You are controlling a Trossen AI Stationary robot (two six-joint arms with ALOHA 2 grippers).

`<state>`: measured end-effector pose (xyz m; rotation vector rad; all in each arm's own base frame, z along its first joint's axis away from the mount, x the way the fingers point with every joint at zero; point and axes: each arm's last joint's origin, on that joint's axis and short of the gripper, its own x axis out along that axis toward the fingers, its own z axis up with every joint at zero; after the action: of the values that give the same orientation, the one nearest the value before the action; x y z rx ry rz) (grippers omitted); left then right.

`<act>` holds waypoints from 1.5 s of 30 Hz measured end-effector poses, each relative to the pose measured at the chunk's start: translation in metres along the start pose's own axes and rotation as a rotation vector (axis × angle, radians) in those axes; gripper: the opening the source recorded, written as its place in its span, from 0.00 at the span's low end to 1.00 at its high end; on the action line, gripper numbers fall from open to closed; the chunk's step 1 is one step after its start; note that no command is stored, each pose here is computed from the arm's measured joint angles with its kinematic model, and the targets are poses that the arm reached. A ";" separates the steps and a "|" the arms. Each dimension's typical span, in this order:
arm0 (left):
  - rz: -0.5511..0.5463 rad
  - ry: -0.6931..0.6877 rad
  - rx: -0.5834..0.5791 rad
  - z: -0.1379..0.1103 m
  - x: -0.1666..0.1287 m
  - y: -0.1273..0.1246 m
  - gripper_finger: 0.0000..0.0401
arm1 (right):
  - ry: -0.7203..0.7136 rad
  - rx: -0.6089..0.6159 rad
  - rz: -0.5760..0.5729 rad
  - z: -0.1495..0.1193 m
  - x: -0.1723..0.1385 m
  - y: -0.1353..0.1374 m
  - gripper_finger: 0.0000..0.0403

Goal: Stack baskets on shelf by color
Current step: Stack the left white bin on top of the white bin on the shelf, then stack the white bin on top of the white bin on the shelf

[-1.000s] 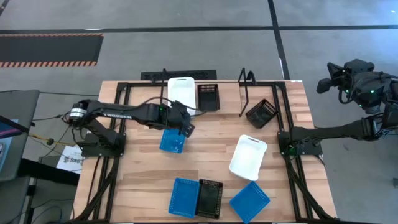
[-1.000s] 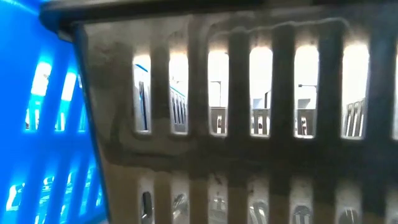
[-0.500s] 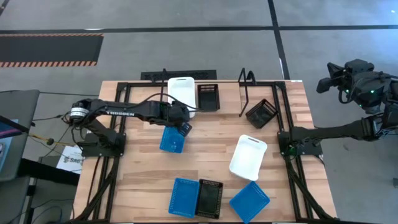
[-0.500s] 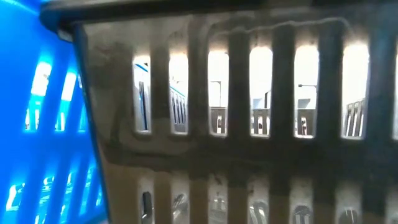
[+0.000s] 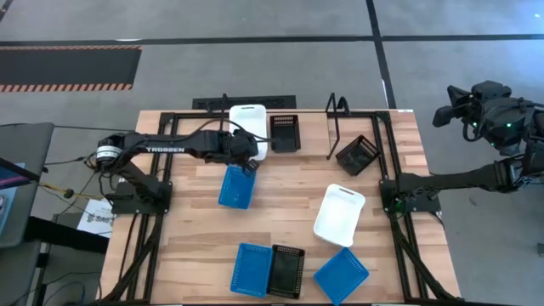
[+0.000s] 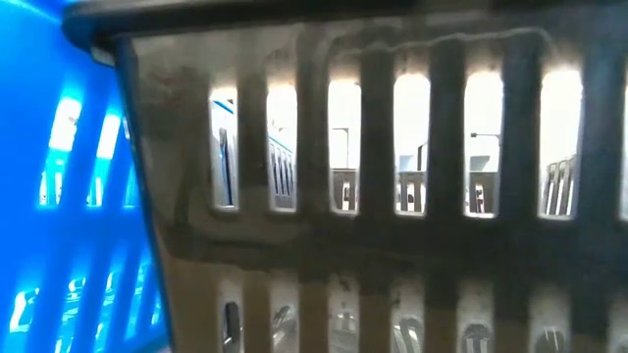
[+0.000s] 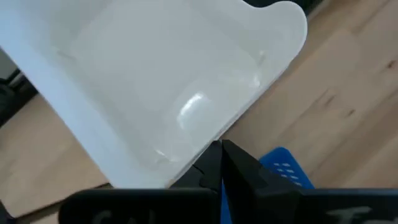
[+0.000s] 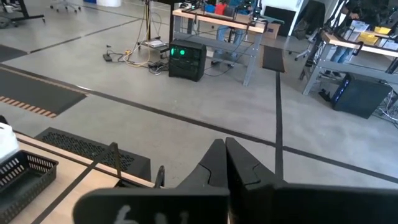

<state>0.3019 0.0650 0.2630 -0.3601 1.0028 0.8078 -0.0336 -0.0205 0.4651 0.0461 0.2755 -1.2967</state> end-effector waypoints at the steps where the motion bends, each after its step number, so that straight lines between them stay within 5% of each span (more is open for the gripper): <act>1: 0.004 0.000 0.000 0.001 0.001 0.002 0.00 | 0.000 0.000 0.000 0.000 0.000 0.000 0.00; 9: 0.007 -0.028 -0.018 0.009 0.004 0.008 0.00 | 0.000 0.000 0.000 0.000 0.000 0.000 0.00; 19: -0.101 -0.124 -0.103 0.008 -0.023 -0.024 0.00 | 0.000 0.016 0.000 0.000 0.000 0.000 0.00; 35: 0.153 0.204 -0.625 -0.056 -0.054 -0.033 0.00 | 0.015 0.042 0.040 0.000 0.000 0.001 0.00; 45: 0.119 0.229 -0.597 -0.056 -0.054 -0.036 0.07 | 0.029 0.031 0.074 -0.001 0.000 0.002 0.12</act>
<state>0.2791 -0.0162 0.2773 -0.9267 0.9857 1.1912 -0.0318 -0.0197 0.4640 0.1010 0.2759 -1.2279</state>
